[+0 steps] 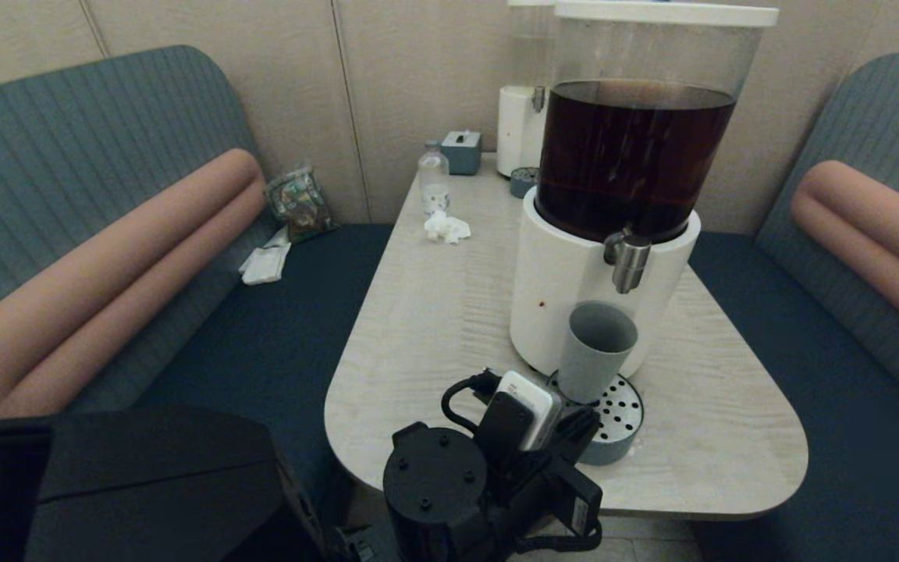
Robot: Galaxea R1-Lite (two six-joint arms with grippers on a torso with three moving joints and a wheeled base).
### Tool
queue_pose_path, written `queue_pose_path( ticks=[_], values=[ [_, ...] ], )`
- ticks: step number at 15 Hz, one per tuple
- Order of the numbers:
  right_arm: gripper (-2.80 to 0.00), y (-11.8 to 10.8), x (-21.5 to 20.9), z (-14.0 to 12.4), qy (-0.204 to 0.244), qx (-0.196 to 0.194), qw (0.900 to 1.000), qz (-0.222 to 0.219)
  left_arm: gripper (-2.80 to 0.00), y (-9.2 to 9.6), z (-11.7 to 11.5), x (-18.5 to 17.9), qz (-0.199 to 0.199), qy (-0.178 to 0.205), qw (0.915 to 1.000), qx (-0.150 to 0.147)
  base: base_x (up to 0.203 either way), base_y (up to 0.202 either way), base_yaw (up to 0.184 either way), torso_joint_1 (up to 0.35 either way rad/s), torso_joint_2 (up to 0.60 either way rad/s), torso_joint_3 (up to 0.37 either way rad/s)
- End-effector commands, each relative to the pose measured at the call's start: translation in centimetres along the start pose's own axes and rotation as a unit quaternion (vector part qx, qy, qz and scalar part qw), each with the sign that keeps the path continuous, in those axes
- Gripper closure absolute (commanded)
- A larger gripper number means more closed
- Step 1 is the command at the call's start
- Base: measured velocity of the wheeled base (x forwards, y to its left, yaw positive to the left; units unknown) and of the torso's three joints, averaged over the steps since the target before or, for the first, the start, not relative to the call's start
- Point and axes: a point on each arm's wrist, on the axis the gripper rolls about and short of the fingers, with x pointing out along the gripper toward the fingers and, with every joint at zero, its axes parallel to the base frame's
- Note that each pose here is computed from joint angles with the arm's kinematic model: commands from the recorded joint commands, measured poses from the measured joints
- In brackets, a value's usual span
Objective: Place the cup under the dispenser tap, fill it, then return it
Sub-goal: Place the cup next to the water dispenser
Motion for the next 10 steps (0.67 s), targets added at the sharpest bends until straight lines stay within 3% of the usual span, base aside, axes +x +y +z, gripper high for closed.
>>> queue_pose_path(
  ticks=[1,10],
  values=[
    [0.00,0.0,0.0,0.0,0.001,0.000,1.000,0.001,0.00,-0.2,-0.7,0.7,-0.001,0.000,1.0000,0.000,0.000,0.000,0.000,0.000,0.00,0.000],
    [0.00,0.0,0.0,0.0,0.001,0.000,1.000,0.000,0.00,-0.4,-0.4,2.9,0.019,-0.029,0.9993,0.011,0.000,0.000,0.000,0.000,0.00,0.000]
  ],
)
